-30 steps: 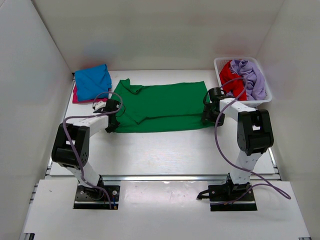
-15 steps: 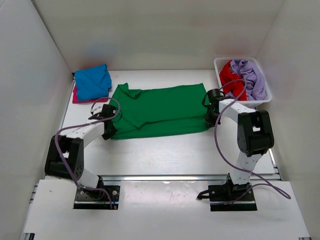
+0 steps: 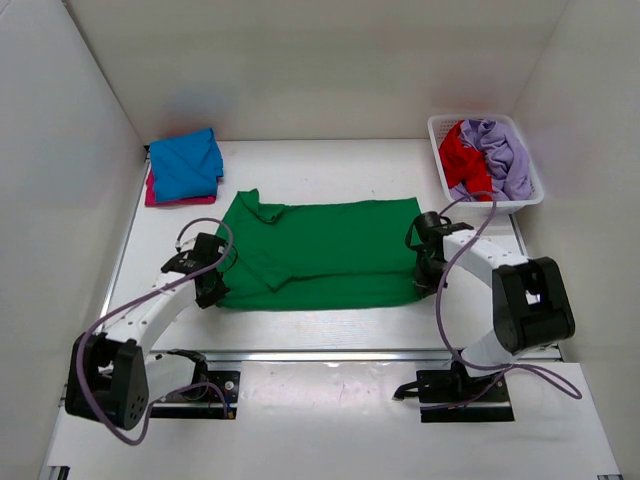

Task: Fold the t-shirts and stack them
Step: Grap the side of the flattened tshirt furthest away from the robot with both arms

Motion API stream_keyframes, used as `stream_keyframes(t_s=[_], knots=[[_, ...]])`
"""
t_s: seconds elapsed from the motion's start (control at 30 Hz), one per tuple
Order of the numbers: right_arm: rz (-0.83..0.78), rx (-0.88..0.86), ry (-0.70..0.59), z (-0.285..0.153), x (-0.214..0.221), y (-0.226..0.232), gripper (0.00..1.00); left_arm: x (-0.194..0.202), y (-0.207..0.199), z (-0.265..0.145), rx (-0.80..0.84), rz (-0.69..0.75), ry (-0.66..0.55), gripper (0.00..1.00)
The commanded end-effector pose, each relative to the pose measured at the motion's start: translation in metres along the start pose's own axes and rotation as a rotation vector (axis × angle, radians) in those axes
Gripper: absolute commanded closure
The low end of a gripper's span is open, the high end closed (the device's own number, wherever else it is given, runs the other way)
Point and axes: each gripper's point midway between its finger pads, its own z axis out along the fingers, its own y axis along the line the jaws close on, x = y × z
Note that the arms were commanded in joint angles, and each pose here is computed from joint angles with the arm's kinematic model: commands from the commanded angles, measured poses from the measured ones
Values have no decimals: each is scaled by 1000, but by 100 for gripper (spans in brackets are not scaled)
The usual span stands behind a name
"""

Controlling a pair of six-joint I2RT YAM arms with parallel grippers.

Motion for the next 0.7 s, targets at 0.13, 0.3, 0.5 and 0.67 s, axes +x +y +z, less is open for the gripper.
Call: stream_keyframes(t_s=[0.13,0.3,0.5,0.67], knots=[[25,-11,8,-19,34,-13,42,12,6,-25,86,-42,22,59],[22,-11,-83,-51,-1,-18,32,-44,-4,-68,146,-85,-127,39],[52,-62,-271,-77,-69,4,35,-124,-51,-87,220,-91,-267,43],[142,-97,-416,-85,-121,25,36,-191,-96,-65,160,-92,-319,44]])
